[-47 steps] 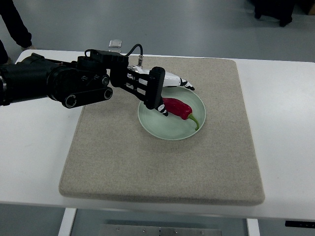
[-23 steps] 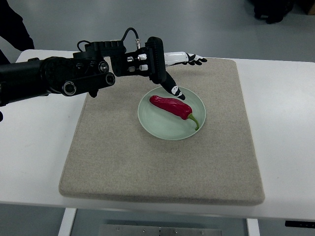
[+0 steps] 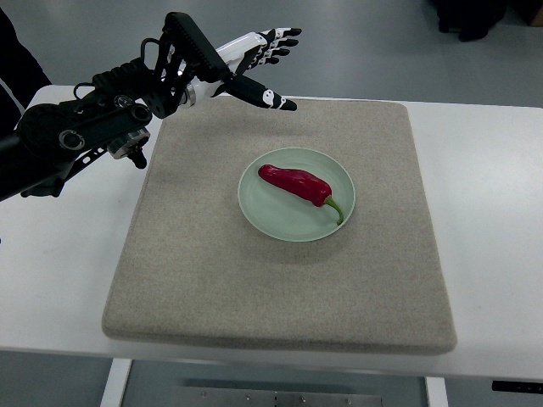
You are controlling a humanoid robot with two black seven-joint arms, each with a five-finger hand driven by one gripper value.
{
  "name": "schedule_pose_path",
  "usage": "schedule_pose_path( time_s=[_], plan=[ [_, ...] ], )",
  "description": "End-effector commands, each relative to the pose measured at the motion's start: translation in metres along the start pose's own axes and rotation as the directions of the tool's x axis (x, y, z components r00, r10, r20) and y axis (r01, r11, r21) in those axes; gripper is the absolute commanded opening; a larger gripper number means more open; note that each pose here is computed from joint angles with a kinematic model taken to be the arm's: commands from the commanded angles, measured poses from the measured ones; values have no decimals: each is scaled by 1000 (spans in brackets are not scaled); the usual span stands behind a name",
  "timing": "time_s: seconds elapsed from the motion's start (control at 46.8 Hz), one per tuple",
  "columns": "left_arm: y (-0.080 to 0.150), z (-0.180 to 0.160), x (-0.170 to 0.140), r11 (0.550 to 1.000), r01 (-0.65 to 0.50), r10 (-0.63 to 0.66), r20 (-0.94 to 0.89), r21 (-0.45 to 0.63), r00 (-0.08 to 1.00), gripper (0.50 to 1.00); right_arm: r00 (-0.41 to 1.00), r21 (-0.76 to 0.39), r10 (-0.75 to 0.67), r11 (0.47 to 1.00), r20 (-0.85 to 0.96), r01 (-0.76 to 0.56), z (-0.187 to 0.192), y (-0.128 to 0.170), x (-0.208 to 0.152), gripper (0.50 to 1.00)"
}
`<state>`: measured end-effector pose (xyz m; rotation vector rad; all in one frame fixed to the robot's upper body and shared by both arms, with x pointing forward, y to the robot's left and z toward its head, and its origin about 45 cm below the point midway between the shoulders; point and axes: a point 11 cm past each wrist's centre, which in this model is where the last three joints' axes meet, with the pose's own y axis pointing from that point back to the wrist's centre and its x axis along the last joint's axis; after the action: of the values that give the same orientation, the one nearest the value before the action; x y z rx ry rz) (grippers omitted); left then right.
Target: Place red pepper on plate with left hand
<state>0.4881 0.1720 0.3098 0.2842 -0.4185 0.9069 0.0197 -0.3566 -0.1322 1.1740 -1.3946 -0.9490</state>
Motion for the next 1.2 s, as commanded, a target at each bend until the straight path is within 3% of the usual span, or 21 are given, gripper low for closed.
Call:
schedule_pose_path(
  time_s=[0.0,0.235,0.684,0.983,1.175],
  plan=[
    [5,-8,12,997,-76,76,-96,0,993,992,1000,0,0,1000,0,0,0,0,0,932],
    [21,-25,34,970,-243,228,-288,-15,930,992,1000,0,0,1000,0,0,0,0,0,932],
    [68,-75,57,870,-493,412,-597,31,689,992,1000,0,0,1000,0,0,0,0,0,932],
    [93,-109,53,824,-555,468,-689,114,553,994,1000,0,-2,1000,-1,2,0,0,0,932],
    [99,-122,48,813,-562,489,-697,148,524,994,1000,0,-1,1000,2,1,0,0,0,932]
  ],
)
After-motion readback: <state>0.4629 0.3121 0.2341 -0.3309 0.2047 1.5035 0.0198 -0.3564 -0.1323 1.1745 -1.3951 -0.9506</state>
